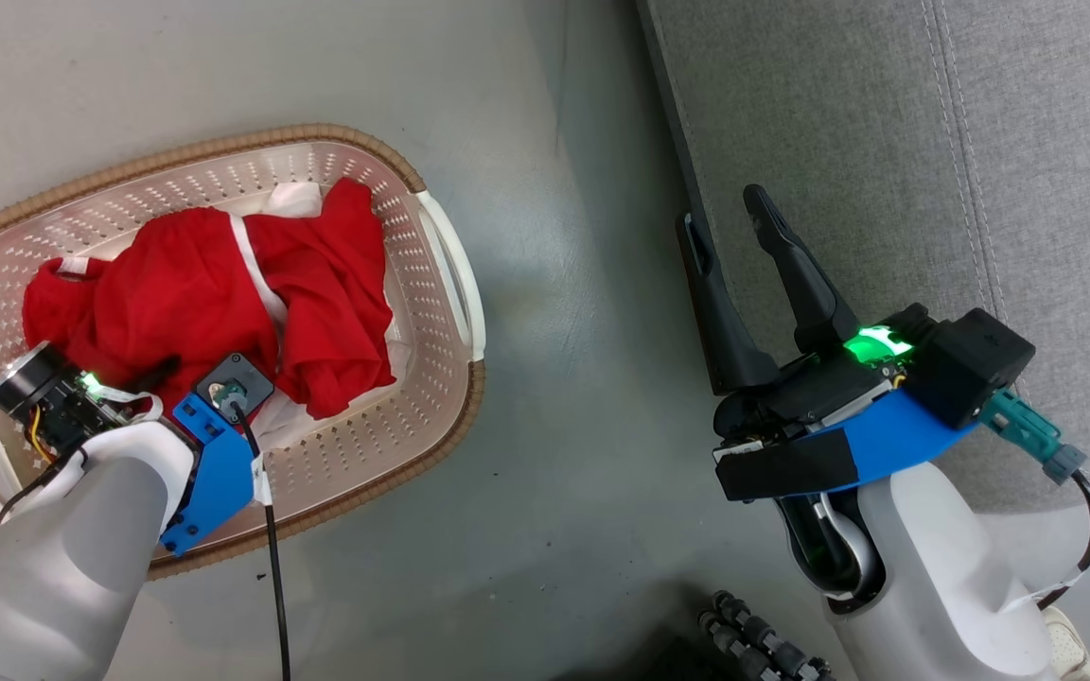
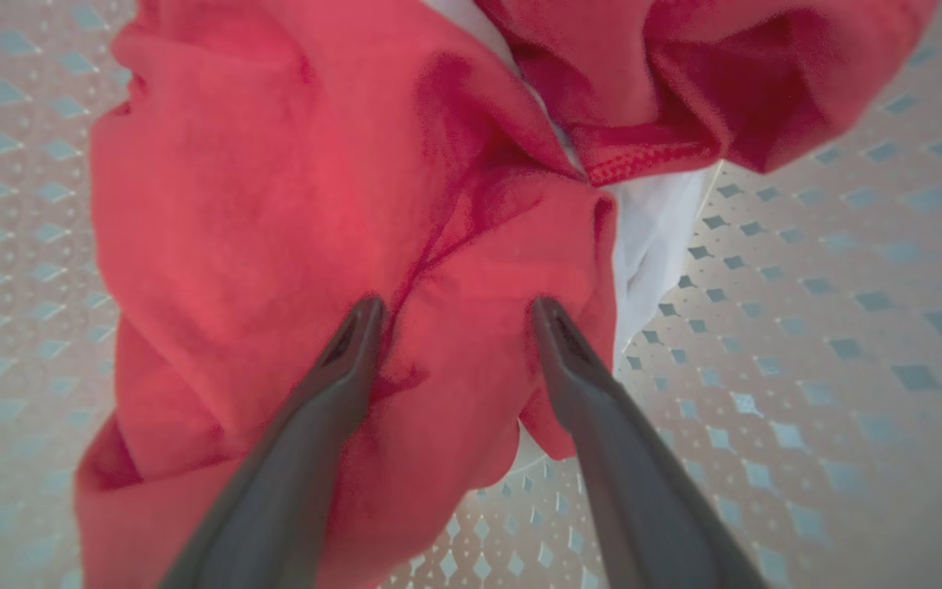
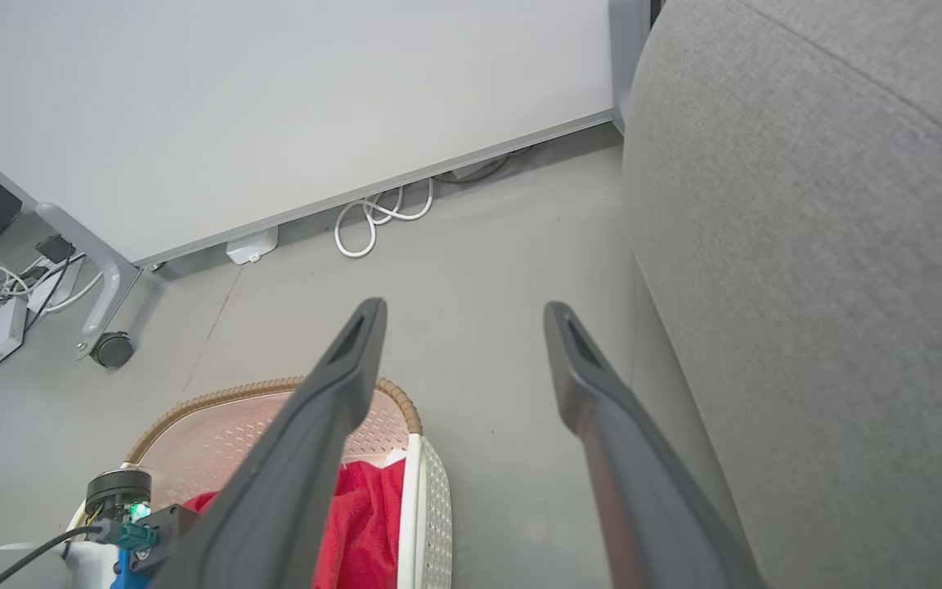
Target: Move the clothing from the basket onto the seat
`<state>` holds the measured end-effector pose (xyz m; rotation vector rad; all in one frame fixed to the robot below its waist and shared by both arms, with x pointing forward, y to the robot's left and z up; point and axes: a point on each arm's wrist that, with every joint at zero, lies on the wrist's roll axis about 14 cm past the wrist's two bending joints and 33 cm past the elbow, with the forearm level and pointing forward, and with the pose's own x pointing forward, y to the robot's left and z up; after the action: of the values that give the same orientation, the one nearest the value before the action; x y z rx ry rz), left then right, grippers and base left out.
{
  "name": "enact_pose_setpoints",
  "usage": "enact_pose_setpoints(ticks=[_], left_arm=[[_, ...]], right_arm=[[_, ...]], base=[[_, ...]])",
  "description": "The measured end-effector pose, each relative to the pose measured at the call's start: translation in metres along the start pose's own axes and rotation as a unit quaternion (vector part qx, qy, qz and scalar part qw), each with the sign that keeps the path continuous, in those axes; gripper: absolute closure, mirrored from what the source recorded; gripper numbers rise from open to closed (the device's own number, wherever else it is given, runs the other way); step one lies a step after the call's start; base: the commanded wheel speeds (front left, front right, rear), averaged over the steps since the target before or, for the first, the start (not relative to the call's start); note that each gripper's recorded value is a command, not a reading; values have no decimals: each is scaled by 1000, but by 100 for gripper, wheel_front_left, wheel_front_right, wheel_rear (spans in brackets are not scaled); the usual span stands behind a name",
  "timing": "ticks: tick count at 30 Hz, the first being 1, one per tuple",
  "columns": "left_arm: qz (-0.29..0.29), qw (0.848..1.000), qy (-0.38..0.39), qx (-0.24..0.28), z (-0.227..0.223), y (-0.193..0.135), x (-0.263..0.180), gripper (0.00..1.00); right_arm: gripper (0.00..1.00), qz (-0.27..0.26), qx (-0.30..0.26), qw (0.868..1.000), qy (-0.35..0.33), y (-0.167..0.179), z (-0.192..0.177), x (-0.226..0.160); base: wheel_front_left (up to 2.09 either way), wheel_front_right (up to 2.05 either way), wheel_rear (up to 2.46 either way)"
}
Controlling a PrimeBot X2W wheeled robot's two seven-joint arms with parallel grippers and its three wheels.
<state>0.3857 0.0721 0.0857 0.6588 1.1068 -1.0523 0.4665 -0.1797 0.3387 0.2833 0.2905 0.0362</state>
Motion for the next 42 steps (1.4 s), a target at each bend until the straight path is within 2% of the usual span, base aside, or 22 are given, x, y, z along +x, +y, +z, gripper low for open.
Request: enact_pose_setpoints(ticks=[10, 12, 13, 14, 15, 23, 24, 25, 26, 27, 42], left_arm=[[-14, 998, 48, 27, -15, -8, 5, 0], [-16, 998, 55, 31, -17, -8, 6, 19], [-14, 997, 61, 34, -19, -6, 5, 23], [-13, 996, 70, 44, -21, -5, 5, 16], [-11, 995, 81, 53, -24, -2, 5, 0], [0, 993, 91, 76, -24, 8, 6, 0], [2, 993, 91, 76, -25, 9, 6, 7], [5, 993, 92, 75, -26, 11, 5, 42], [6, 993, 93, 74, -27, 12, 5, 65], [7, 993, 93, 74, -27, 12, 5, 100], [17, 996, 77, 51, -20, 14, -3, 100]], right_arm=[[0, -3, 4, 1000, 3, -2, -3, 0], [0, -3, 7, 1000, 4, -2, -4, 1], [0, -3, 8, 1000, 4, -1, -4, 1], [0, -2, 8, 1000, 5, -1, -5, 1], [0, -1, 8, 1000, 5, -1, -5, 1], [0, 2, 9, 1000, 5, 0, -6, 4], [0, 1, 10, 1000, 5, 0, -6, 4], [0, 1, 11, 1000, 5, 0, -6, 4], [0, 1, 11, 1000, 5, 0, -6, 4], [0, 1, 11, 1000, 5, 0, -6, 4], [0, 6, 12, 1000, -3, 4, 1, 4]], base=[[0, 0, 0], [0, 0, 0], [0, 0, 0], [0, 0, 0], [0, 0, 0], [0, 0, 0], [0, 0, 0], [0, 0, 0], [0, 0, 0], [0, 0, 0], [0, 0, 0]])
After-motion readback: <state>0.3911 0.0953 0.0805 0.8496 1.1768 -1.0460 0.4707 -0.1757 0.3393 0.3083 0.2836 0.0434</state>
